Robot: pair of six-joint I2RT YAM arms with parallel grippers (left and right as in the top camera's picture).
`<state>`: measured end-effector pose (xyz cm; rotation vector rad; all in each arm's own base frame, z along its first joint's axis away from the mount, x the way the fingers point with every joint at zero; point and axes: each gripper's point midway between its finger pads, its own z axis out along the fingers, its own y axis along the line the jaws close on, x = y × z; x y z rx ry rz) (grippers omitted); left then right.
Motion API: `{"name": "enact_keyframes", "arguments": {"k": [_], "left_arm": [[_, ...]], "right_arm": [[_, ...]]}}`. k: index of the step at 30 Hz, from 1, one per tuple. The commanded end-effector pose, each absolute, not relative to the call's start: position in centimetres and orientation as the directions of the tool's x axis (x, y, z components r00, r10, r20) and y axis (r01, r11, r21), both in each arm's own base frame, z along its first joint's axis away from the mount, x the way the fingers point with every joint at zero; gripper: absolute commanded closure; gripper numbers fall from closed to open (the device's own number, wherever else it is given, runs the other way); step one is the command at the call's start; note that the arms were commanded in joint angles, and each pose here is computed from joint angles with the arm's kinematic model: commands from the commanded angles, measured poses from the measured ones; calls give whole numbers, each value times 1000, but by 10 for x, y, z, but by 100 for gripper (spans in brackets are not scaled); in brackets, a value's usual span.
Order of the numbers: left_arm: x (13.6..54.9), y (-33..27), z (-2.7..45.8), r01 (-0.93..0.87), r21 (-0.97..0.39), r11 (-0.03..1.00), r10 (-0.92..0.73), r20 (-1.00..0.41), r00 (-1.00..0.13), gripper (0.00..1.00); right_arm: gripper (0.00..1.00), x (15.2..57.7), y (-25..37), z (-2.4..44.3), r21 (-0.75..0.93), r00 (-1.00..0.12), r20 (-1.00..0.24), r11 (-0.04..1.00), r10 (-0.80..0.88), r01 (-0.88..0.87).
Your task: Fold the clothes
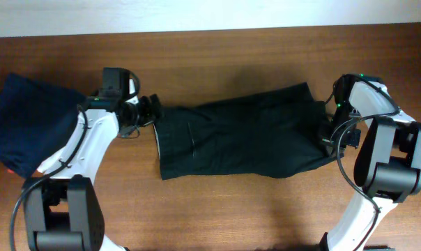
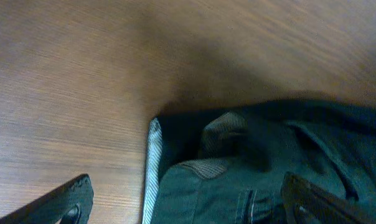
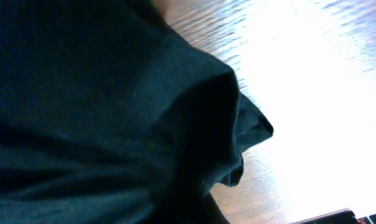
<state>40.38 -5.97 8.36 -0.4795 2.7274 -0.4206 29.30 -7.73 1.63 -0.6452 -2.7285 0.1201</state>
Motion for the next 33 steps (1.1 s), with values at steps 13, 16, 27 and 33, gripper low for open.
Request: {"name": "enact_keyframes", "arguments": {"k": [13, 16, 27, 33], "left_arm": [[434, -97, 99, 22, -315, 949, -135, -469, -873, 1], [436, -107, 82, 38, -308, 951, -111, -452, -885, 4], [424, -112, 65, 28, -306, 952, -96, -384, -918, 99], [384, -105, 92, -10, -298, 955, -104, -304, -947, 99]], "right_arm": [[38, 302, -86, 53, -21, -834, 228, 859, 502, 511], [39, 306, -87, 60, -19, -836, 216, 859, 504, 512], [39, 335, -95, 74, 13, -854, 111, 859, 508, 512], [44, 394, -51, 78, 318, -967, -79, 925, 244, 208]]}}
